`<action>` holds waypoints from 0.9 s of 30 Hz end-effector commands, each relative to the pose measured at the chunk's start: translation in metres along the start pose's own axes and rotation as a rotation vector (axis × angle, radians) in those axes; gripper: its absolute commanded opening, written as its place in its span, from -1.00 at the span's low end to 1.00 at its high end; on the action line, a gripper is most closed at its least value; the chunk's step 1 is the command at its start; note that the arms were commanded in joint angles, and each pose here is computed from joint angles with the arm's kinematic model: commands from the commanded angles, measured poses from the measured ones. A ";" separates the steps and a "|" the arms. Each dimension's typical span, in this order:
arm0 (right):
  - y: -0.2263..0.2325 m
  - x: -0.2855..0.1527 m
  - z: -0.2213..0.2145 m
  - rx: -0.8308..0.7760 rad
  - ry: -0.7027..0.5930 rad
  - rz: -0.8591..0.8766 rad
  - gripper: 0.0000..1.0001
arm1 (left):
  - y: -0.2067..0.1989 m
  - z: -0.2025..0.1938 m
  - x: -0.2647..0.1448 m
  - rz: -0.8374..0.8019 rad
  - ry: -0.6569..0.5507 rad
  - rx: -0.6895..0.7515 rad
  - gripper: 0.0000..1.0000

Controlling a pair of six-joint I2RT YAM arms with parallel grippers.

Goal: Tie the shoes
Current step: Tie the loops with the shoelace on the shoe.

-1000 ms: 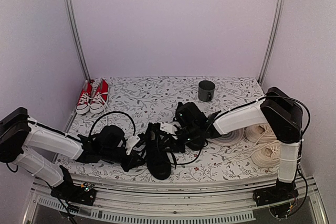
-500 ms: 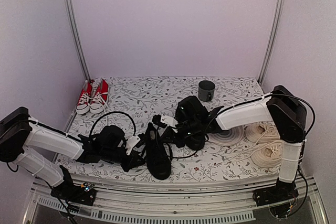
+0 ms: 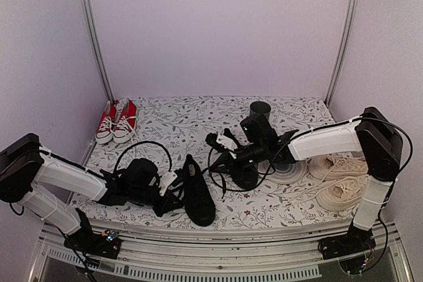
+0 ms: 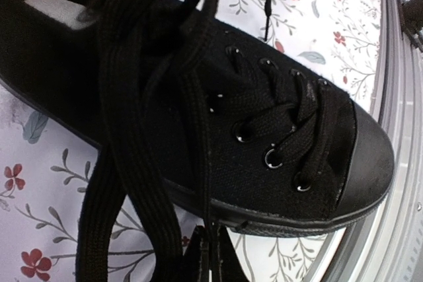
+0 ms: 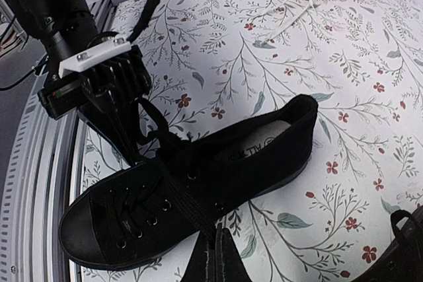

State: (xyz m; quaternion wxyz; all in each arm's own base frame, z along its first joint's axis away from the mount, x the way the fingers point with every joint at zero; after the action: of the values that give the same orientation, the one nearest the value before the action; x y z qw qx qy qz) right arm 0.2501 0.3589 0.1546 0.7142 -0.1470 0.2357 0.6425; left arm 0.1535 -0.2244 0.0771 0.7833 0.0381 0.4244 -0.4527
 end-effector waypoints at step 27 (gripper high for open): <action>-0.009 -0.028 -0.033 0.261 -0.014 0.005 -0.99 | 0.006 -0.006 -0.015 -0.001 -0.080 -0.031 -1.00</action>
State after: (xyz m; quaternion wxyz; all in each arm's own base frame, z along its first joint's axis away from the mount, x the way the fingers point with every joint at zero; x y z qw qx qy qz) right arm 0.2515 0.3141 0.1332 0.7296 -0.0623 0.3238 0.5992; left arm 0.1521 -0.2185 0.0839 0.7891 0.0210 0.4055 -0.4608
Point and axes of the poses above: each gripper's point midway between its finger pads, its own x axis out along the fingers, its own y axis along the line the jaws close on, z = x × y, the point moved 8 cm from there along -x, back along the fingers, and after that the axes turned 3 degrees about -x, right-handed, at the moved point
